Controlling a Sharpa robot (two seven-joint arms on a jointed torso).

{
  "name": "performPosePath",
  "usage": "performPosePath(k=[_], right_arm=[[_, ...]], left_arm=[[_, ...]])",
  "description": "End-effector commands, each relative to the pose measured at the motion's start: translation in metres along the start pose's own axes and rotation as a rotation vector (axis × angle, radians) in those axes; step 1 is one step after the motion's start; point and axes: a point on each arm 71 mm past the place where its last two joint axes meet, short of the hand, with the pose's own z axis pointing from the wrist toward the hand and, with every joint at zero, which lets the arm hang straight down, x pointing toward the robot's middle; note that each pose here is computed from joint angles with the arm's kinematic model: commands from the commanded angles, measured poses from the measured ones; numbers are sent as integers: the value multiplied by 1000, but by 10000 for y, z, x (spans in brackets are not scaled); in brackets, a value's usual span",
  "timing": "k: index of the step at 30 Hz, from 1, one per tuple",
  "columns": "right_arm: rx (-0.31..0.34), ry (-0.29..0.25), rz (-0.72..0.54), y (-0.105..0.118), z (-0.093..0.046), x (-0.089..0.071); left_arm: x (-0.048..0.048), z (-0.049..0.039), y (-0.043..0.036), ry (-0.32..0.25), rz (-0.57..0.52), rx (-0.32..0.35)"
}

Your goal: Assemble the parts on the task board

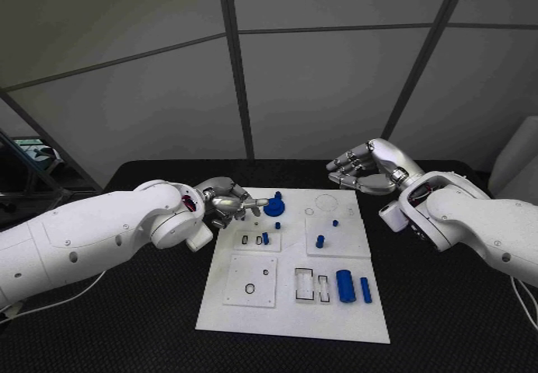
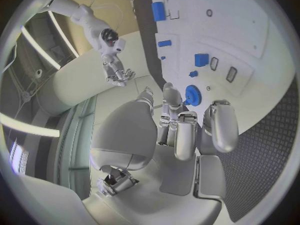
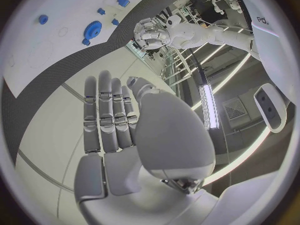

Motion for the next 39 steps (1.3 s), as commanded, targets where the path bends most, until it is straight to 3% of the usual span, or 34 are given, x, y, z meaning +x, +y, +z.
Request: performPosePath(k=[1,9,17,39], right_arm=[[-12,-33,52,-8,20,-50],[0,-58,45,-58,42,-93],[8,-68,43,-67,66,-86],[28,-74,41,-96,97,-77]], left_arm=[[27,39,52,33,256,-163],[128,191,-37,49,409,-199],[227,303,-113,68,466,-205],[313,392,-160,105,505,-214]])
